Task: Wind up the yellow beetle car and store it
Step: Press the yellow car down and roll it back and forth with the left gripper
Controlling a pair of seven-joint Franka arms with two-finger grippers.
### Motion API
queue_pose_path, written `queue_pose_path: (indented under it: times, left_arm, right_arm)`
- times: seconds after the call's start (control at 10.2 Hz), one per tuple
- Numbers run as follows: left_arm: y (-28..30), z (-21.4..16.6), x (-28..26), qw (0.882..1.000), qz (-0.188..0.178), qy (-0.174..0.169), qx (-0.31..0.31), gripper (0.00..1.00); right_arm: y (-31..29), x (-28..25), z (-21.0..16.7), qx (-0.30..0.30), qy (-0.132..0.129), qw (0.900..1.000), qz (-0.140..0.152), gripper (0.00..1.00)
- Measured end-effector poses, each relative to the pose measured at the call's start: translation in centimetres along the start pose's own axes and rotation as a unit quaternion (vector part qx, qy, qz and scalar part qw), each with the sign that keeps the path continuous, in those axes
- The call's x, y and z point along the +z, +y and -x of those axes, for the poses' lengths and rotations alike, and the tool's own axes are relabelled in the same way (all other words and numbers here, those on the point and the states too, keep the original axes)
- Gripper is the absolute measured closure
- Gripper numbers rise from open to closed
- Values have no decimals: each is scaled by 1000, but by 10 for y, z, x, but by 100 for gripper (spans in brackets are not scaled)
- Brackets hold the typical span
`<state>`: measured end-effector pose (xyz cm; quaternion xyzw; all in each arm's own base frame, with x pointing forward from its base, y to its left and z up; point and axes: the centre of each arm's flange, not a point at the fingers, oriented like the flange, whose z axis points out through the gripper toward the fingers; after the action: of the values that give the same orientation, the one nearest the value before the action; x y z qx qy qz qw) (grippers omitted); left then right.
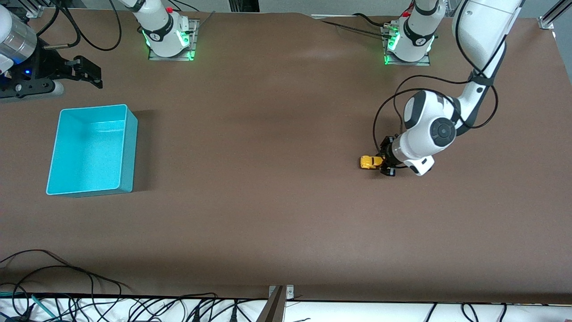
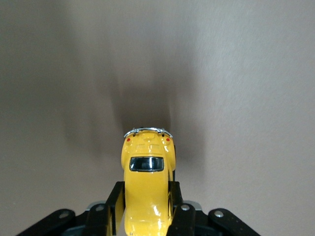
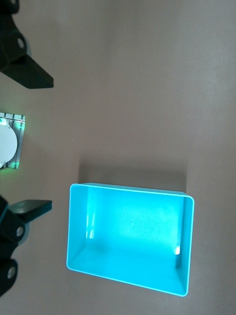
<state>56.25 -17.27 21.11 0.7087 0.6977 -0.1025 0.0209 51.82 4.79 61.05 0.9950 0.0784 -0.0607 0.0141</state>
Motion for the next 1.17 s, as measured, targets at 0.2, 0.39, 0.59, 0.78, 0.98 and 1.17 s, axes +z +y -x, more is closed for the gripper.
queue_pose_path:
  times: [0.2, 0.39, 0.59, 0.78, 0.98, 1.17]
  left_arm:
    - [2, -1, 11, 1000, -6, -1, -4, 59]
    - [5, -10, 13, 1000, -7, 0, -20, 59]
    - [7, -24, 10, 999, -7, 3, -34, 59]
    - [10, -41, 7, 999, -9, 14, -36, 59]
    - [12, -66, 3, 999, -13, 34, -33, 59]
    - [14, -99, -3, 999, -17, 42, -31, 59]
  right_arm:
    - [0, 0, 0, 0, 0, 1000, 0, 0]
    - [0, 0, 0, 0, 0, 1000, 0, 0]
    - [0, 1, 0, 0, -2, 1000, 0, 0]
    - [0, 1, 0, 0, -3, 1000, 0, 0]
    - [0, 2, -1, 0, -3, 1000, 0, 0]
    - [0, 2, -1, 0, -3, 1000, 0, 0]
